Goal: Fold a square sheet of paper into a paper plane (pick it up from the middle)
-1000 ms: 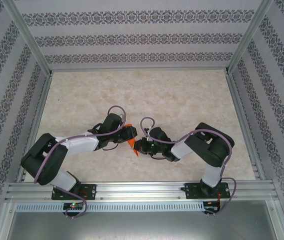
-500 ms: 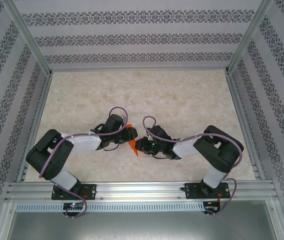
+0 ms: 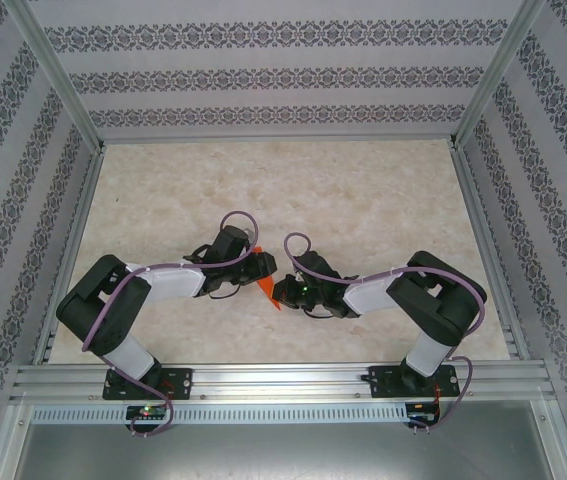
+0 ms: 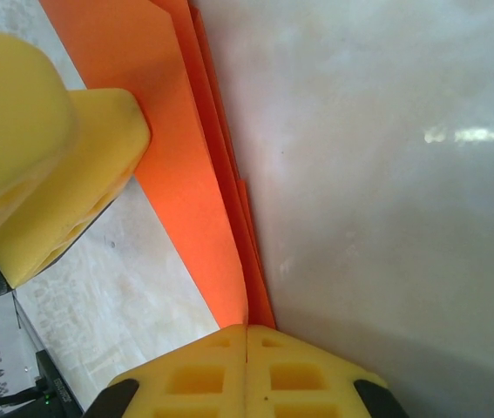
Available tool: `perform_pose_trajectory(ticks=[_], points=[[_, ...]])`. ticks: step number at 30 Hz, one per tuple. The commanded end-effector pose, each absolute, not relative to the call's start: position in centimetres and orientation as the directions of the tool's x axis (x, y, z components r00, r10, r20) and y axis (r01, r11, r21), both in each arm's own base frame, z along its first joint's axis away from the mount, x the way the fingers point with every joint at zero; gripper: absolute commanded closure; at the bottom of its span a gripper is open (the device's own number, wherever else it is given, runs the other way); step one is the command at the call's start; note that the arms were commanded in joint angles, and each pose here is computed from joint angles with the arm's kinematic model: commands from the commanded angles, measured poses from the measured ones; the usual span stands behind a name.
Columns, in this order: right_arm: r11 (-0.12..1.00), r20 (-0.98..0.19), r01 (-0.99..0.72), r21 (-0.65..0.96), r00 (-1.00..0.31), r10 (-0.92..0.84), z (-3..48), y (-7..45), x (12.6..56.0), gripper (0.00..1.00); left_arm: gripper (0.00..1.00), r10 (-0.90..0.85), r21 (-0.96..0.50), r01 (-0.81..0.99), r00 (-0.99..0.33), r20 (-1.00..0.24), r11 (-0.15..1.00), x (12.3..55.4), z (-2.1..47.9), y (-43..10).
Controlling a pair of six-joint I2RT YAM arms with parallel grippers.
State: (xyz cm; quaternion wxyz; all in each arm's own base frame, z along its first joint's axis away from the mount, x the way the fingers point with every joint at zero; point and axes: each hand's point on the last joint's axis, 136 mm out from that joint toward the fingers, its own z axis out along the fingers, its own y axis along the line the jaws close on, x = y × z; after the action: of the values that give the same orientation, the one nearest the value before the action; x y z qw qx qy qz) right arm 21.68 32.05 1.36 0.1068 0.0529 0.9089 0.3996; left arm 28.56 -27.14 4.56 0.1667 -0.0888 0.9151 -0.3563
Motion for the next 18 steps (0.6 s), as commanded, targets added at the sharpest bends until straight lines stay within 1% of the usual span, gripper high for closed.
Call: perform_pose_trajectory(ticks=[1, 3, 5, 7, 9, 10, 14, 18], points=[[0.75, -0.121, 0.051, 0.66, -0.978, 0.173, -0.8, 30.4, 20.5, 0.97, 0.53, -0.265, -0.66, -0.017, -0.923, -0.278, 0.751, 29.2, 5.0, -27.1], [0.757, -0.118, 0.059, 0.651, -0.977, 0.178, -0.9, 30.2, 20.6, 0.94, 0.53, -0.26, -0.655, -0.021, -0.927, -0.271, 0.756, 29.1, 4.6, -27.0], [0.752, -0.131, 0.045, 0.658, -0.976, 0.173, -0.5, 30.3, 20.6, 0.94, 0.53, -0.264, -0.65, -0.034, -0.929, -0.26, 0.759, 29.0, 4.1, -26.9], [0.745, -0.155, 0.011, 0.667, -0.976, 0.153, 0.4, 30.6, 20.7, 0.87, 0.54, -0.264, -0.641, -0.045, -0.932, -0.25, 0.766, 28.9, 3.6, -26.7], [0.755, -0.185, -0.017, 0.656, -0.973, 0.14, 1.1, 30.4, 20.9, 0.78, 0.54, -0.265, -0.635, -0.052, -0.933, -0.245, 0.771, 28.8, 3.3, -26.6], [0.762, -0.201, -0.029, 0.646, -0.97, 0.134, 1.5, 30.2, 20.9, 0.75, 0.54, -0.265, -0.633, -0.054, -0.933, -0.244, 0.773, 28.8, 3.2, -26.5], [0.782, -0.249, -0.093, 0.617, -0.965, 0.081, 2.4, 29.7, 20.8, 0.73, 0.55, -0.274, -0.628, -0.065, -0.931, -0.242, 0.776, 28.9, 3.1, -26.3], [0.773, -0.236, -0.133, 0.62, -0.972, 0.022, 2.4, 30.4, 20.2, 0.72, 0.55, -0.275, -0.629, -0.067, -0.931, -0.24, 0.774, 29.0, 3.1, -26.4]])
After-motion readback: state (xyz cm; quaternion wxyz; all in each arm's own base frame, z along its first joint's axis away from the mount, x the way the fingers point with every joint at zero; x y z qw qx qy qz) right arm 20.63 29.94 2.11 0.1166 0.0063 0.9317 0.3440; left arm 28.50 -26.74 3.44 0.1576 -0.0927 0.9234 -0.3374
